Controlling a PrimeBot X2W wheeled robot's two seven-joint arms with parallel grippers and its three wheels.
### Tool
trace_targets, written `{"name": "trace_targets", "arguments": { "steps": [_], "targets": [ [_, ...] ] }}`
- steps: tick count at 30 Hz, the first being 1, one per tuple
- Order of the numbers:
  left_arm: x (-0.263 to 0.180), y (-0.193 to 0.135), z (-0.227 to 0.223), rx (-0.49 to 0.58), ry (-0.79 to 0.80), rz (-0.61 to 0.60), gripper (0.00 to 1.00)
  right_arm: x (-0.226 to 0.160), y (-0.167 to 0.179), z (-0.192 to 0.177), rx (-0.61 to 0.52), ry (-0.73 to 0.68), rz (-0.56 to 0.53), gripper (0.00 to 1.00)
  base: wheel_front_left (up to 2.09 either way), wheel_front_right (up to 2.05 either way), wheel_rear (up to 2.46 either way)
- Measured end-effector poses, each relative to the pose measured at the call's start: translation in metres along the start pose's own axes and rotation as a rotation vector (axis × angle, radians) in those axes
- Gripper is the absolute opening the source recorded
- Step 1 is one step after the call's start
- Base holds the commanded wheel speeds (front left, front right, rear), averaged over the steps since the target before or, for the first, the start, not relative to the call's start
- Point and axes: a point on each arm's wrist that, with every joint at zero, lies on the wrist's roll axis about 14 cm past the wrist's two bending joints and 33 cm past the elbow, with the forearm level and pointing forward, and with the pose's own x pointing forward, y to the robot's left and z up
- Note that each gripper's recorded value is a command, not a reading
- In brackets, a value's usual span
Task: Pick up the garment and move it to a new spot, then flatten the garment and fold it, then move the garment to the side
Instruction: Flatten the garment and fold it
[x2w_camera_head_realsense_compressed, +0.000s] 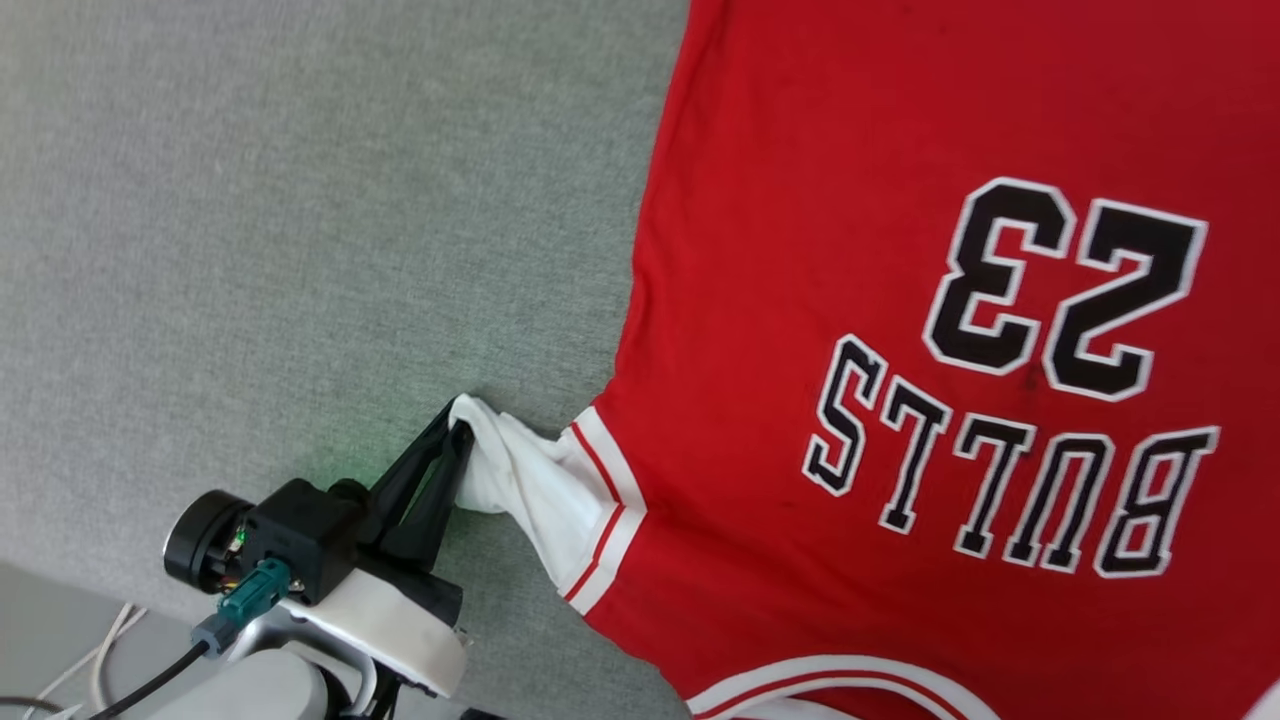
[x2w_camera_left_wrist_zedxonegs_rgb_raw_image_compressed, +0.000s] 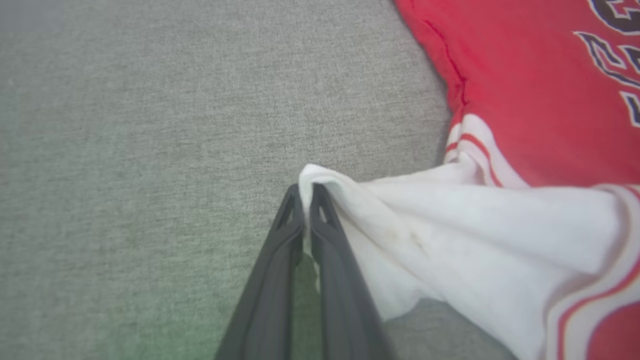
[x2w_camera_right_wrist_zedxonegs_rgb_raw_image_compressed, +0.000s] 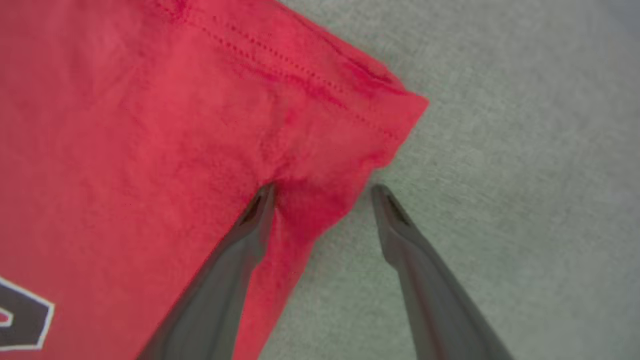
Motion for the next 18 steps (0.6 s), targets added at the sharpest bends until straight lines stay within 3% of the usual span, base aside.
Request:
{"name": "trace_targets", "arguments": {
  "steps": [6, 7, 8, 18],
  "targets": [
    [0.002, 0.008, -0.007, 0.007, 0.017, 0.031, 0.0, 0.04, 0.013, -0.01, -0.007, 0.035, 0.044, 1.0, 0.0, 0.0, 0.0],
    [0.002, 0.008, -0.007, 0.012, 0.017, 0.031, 0.0, 0.04, 0.012, -0.01, -0.01, 0.027, 0.043, 0.28, 0.0, 0.0, 0.0],
    [0.002, 0.008, -0.007, 0.015, 0.016, 0.03, 0.0, 0.039, 0.012, -0.009, -0.01, 0.017, 0.044, 0.0, 0.0, 0.0, 0.0],
    [-0.012, 0.005, 0.007, 0.016, -0.035, 0.037, 0.0, -0.016, 0.014, 0.0, -0.061, -0.112, 0.021, 0.0, 0.0, 0.0, 0.0]
  ]
}}
